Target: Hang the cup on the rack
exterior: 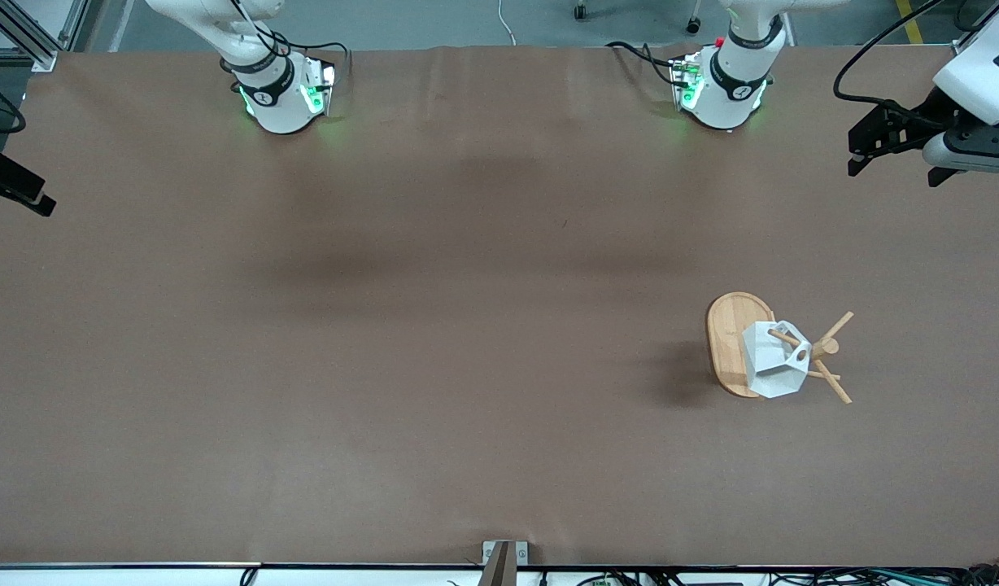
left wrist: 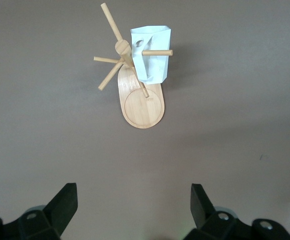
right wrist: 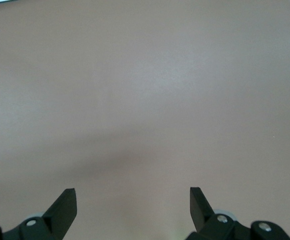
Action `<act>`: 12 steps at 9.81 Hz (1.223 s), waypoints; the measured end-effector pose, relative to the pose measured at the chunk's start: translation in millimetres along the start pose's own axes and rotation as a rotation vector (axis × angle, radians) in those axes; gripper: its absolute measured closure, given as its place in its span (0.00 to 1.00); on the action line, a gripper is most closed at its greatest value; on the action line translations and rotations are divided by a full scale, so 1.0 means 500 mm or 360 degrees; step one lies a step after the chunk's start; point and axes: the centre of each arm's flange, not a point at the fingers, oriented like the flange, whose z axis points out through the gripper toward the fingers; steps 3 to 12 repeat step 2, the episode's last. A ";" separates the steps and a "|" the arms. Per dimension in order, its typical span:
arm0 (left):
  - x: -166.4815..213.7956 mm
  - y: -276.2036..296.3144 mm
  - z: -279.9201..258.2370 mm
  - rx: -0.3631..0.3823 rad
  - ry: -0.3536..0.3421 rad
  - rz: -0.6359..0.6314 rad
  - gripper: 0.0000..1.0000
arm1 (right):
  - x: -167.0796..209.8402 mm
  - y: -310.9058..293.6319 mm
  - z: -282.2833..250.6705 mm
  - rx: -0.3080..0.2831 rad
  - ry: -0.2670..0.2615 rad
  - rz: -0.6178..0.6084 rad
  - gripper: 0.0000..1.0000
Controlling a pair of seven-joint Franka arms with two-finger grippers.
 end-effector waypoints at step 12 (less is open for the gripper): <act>0.001 -0.001 -0.004 0.0001 0.0012 -0.0002 0.00 | 0.000 0.005 0.000 -0.0001 0.0000 0.0007 0.00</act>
